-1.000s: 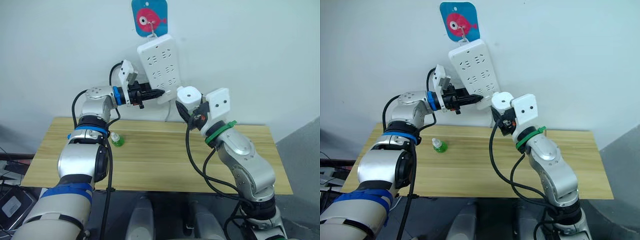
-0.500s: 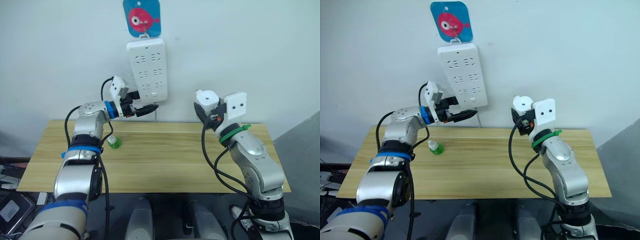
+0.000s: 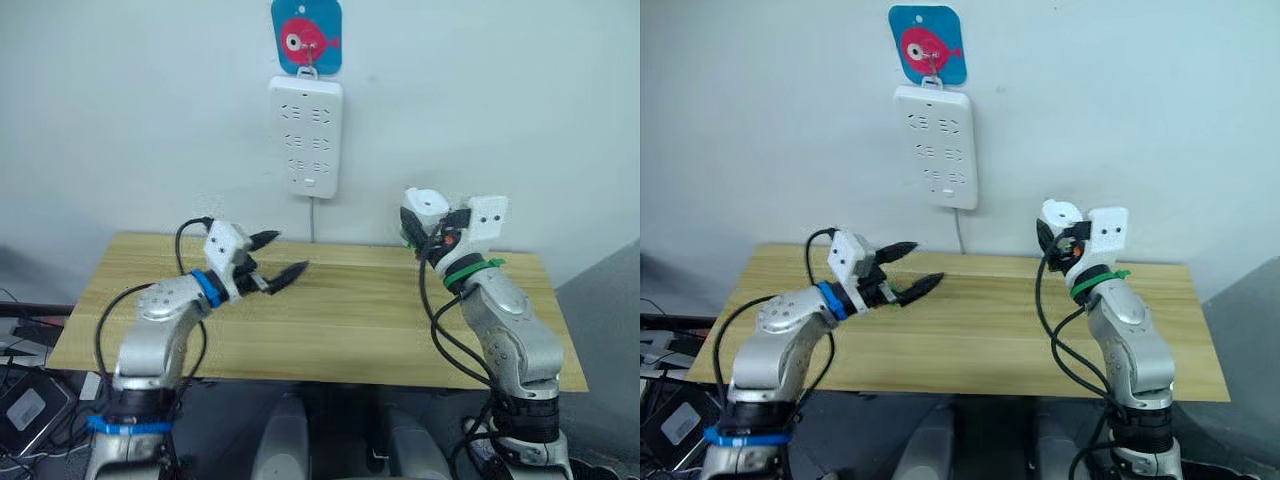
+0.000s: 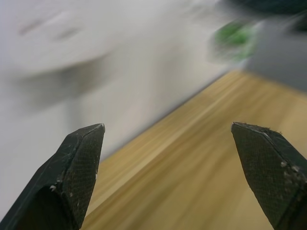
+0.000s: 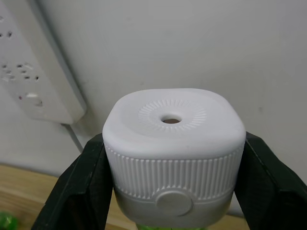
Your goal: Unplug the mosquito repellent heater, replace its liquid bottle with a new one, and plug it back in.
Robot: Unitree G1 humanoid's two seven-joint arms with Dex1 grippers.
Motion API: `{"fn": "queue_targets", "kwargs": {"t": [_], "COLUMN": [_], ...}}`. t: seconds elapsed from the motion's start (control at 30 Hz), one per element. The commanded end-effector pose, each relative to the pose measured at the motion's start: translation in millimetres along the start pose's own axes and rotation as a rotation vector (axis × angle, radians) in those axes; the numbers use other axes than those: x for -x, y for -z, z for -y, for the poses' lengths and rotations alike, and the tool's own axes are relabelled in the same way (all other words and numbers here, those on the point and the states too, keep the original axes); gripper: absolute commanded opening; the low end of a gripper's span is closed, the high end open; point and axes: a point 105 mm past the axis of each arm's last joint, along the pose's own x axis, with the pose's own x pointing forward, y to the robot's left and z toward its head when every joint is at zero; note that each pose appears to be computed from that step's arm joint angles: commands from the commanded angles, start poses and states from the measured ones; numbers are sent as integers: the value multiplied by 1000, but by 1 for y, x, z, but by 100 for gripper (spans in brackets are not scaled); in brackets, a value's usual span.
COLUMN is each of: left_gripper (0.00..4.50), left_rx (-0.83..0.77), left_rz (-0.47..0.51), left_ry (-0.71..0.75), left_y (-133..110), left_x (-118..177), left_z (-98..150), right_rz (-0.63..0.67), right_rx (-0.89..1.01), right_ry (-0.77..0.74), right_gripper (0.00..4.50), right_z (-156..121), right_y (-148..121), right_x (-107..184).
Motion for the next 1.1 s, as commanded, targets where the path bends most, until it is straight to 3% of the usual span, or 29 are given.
{"fn": "queue_targets", "kwargs": {"t": [0.03,0.27,0.43,0.67,1.1], "left_gripper": [447,447,447,447,447], "left_rx": [-51,-54,-1,3,20], "left_rz": [82,205,293,327,346], "left_ry": [84,86,52,25,7], "left_y": [-17,-14,-19,-21,-23], "left_x": [-23,-73,-105,-124,-129], "left_z": [24,36,43,43,45], "right_rz": [23,14,-11,-17,-16], "right_rx": [-277,-656,-714,-754,-765], "right_ry": [-15,-66,-94,-98,-90], "right_gripper": [296,296,296,296,296], "right_z": [7,14,6,-8,-15], "right_y": [-12,-28,-35,-42,-46], "right_x": [4,18,27,31,32]}}
